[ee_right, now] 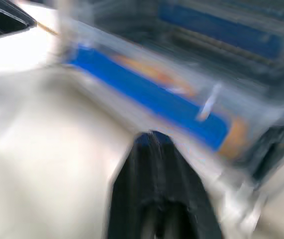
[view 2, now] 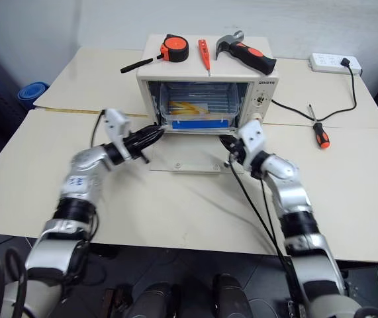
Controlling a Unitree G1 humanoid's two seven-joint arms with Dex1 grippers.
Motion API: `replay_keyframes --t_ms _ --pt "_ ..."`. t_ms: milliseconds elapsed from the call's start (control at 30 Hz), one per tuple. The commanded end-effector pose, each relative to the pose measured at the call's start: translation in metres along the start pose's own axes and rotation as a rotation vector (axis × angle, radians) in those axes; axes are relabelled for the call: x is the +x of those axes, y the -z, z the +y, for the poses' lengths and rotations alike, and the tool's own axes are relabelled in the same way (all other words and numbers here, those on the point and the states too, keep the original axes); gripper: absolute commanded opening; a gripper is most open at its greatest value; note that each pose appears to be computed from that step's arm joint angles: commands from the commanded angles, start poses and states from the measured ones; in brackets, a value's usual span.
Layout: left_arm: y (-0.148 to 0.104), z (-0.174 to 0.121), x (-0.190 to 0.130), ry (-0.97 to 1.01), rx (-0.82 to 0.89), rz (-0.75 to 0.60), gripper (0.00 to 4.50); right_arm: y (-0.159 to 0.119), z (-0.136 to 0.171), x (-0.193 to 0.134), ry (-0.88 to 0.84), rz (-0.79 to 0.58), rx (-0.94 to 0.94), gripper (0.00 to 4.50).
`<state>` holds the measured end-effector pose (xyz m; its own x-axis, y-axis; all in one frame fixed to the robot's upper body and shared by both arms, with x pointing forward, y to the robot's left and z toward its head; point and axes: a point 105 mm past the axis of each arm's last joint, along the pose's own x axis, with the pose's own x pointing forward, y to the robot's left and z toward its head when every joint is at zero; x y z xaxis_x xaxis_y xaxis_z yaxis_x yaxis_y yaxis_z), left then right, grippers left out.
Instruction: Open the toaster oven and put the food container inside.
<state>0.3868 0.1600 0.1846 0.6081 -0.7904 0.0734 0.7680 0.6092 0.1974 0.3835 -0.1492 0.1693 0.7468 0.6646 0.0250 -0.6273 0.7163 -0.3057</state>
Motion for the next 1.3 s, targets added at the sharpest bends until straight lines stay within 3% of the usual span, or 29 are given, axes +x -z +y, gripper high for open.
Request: replay_keyframes --t_ms 33,100,167,333,600,833,967,1067,1200,1300 --pt "-0.019 -0.022 -0.061 0.279 -0.038 0.086 1.98 -0.004 -0.022 -0.053 -0.046 0.057 -0.138 0.0" --pt "-0.028 -0.027 -0.083 0.326 -0.049 0.1 2.59 0.019 -0.019 -0.079 -0.164 0.158 -0.235 0.0" --pt "-0.034 -0.028 -0.093 0.338 -0.031 0.106 3.2 0.031 -0.026 -0.09 -0.165 0.193 -0.228 0.0" --pt "-0.028 -0.034 -0.105 0.386 -0.02 0.162 4.47 0.057 -0.021 -0.079 -0.176 0.163 -0.147 0.0" --pt "-0.026 -0.036 -0.094 0.298 0.0 0.061 4.47 0.027 -0.012 -0.033 -0.147 -0.095 -0.045 0.0" --pt "-0.033 -0.012 -0.101 0.029 -0.081 -0.078 4.47 -0.048 -0.025 -0.03 -0.077 -0.449 0.135 0.0" --pt "-0.023 -0.015 -0.113 -0.036 -0.035 -0.014 4.47 -0.091 -0.028 -0.038 -0.085 -0.563 0.169 0.0" --pt "-0.011 -0.018 -0.121 -0.051 0.011 0.06 4.5 -0.091 -0.01 -0.044 -0.194 -0.468 0.097 0.36" --pt "0.003 -0.023 -0.131 -0.078 0.066 0.136 4.5 -0.015 0.022 -0.084 -0.413 -0.069 -0.129 1.11" --pt "0.016 -0.03 -0.139 -0.077 0.091 0.191 4.5 0.001 0.03 -0.106 -0.428 -0.033 -0.114 2.06"
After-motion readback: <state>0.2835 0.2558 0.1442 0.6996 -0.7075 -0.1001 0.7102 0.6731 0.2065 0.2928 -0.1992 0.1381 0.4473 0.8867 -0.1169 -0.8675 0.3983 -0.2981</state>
